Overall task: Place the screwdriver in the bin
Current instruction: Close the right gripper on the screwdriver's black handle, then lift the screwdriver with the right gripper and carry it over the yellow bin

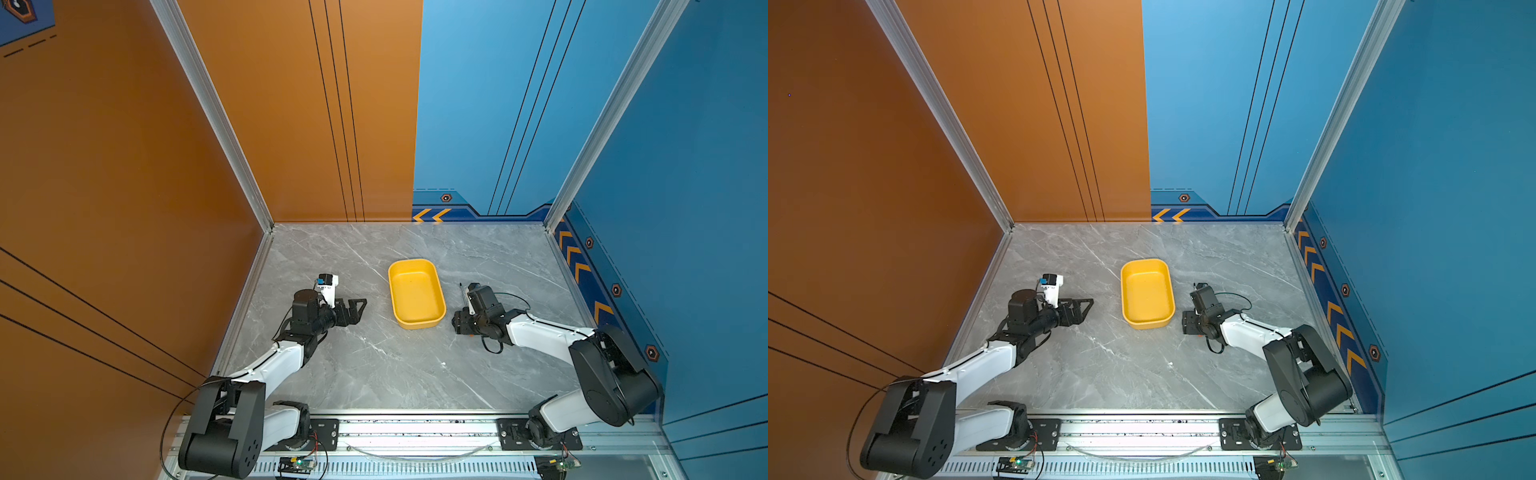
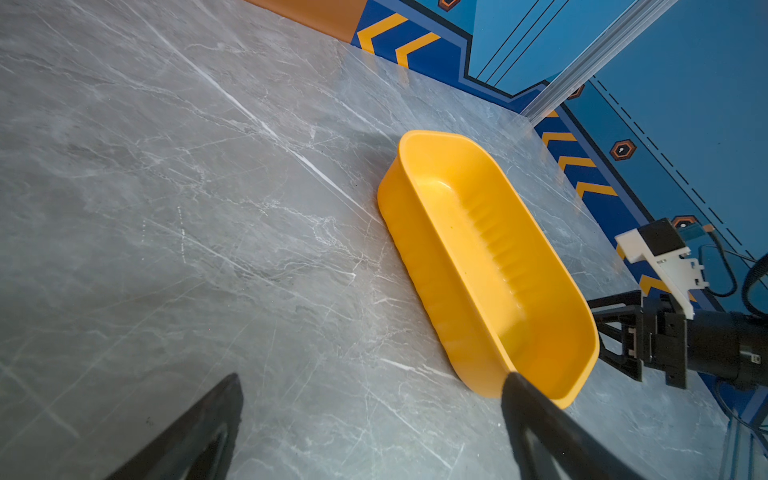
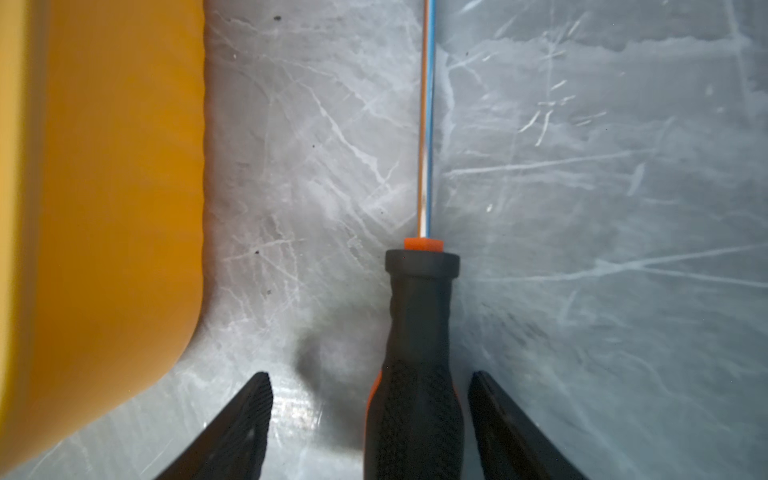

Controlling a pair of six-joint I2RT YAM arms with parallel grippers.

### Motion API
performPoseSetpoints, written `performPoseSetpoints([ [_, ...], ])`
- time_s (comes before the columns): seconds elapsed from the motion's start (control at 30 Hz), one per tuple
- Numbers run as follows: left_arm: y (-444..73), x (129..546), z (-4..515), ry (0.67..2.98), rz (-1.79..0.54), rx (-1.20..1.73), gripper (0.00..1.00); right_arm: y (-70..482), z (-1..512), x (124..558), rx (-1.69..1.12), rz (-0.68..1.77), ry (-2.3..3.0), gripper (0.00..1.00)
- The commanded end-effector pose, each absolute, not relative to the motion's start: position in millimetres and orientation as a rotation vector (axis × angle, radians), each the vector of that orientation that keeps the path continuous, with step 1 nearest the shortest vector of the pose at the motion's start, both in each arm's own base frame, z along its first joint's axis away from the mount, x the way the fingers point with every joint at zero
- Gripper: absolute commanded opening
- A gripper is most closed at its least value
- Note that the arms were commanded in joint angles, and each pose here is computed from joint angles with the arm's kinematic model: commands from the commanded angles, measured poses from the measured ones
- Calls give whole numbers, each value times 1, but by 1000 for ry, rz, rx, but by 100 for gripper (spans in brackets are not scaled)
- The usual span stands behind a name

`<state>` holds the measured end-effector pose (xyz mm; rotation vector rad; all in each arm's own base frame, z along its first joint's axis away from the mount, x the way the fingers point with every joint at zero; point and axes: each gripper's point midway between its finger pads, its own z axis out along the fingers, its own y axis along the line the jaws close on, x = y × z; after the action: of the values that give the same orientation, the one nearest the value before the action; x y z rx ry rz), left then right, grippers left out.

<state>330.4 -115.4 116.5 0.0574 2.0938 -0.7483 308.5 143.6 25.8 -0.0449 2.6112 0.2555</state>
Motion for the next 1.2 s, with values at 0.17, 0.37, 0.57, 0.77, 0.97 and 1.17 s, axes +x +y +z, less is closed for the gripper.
performPoseSetpoints([
  [0.17, -117, 330, 124, 2083, -775, 62, 98, 132, 14, 302, -28, 143, 2667, 58],
  [0.37, -117, 331, 124, 2084, -777, 62, 98, 130, 14, 299, -41, 131, 2677, 43],
  [0.57, -117, 330, 123, 2088, -779, 62, 98, 128, 16, 297, -44, 119, 2690, 28],
  [0.77, -117, 330, 123, 2089, -781, 60, 98, 129, 23, 297, -1, 197, 2695, 3],
  [0.97, -117, 331, 122, 2093, -782, 59, 98, 136, 69, 309, 129, 393, 2580, 0],
  [1.17, -119, 333, 121, 2099, -788, 58, 98, 145, 161, 325, 217, 494, 2302, 0],
])
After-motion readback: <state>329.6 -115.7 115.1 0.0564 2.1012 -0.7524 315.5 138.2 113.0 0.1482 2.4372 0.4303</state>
